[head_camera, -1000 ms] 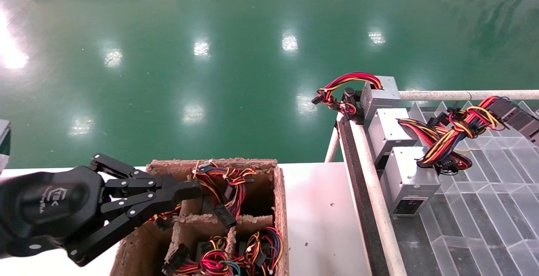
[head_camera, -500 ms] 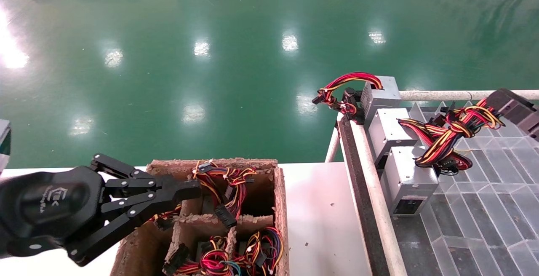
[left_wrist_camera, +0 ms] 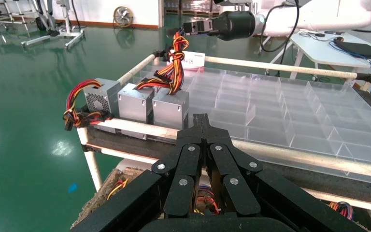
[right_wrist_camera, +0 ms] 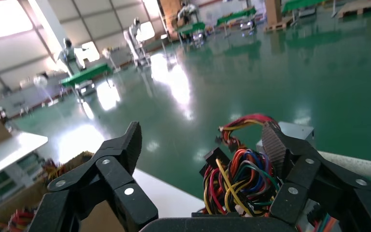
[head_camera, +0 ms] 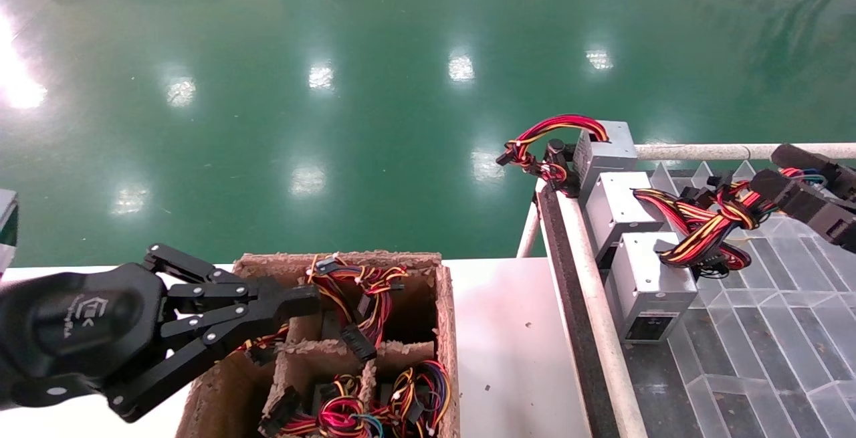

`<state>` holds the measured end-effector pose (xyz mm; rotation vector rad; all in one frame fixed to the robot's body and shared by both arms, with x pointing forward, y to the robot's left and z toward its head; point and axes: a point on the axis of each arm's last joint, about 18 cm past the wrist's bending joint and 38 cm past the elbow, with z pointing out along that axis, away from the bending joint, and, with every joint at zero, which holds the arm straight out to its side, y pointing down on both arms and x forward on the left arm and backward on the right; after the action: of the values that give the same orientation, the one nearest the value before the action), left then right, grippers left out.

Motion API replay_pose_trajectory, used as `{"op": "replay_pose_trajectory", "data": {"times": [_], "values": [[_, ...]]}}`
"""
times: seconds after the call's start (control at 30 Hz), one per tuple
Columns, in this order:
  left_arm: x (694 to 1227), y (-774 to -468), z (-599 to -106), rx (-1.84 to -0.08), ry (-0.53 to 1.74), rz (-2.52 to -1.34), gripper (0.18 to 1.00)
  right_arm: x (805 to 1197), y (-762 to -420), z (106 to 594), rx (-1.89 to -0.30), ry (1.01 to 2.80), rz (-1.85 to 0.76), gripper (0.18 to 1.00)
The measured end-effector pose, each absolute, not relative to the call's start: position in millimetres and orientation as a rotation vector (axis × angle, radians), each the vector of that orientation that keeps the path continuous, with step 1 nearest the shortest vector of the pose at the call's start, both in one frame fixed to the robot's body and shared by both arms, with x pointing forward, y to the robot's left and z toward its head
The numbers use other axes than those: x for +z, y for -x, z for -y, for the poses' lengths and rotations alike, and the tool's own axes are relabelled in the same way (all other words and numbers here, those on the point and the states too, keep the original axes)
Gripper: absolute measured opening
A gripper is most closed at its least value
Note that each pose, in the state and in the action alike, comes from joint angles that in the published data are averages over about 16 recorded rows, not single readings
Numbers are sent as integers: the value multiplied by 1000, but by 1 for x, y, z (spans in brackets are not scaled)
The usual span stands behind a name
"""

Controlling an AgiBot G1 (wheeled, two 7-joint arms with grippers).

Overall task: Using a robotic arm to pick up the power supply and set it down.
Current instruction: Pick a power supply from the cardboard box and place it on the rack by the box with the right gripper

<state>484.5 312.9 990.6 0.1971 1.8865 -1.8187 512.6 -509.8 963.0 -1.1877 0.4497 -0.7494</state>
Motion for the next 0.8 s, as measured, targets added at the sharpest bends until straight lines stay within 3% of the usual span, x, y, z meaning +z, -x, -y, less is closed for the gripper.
{"op": "replay_pose_trajectory", "data": {"times": [0.3,0.8], "values": [[991,-484,-313,-1819,-197,-1887,191,971,-506,520,-776,1286,-485,936],[991,-484,-313,-1819,-197,-1887,191,1005,-492,524,-842,1313,-416,999]]}}
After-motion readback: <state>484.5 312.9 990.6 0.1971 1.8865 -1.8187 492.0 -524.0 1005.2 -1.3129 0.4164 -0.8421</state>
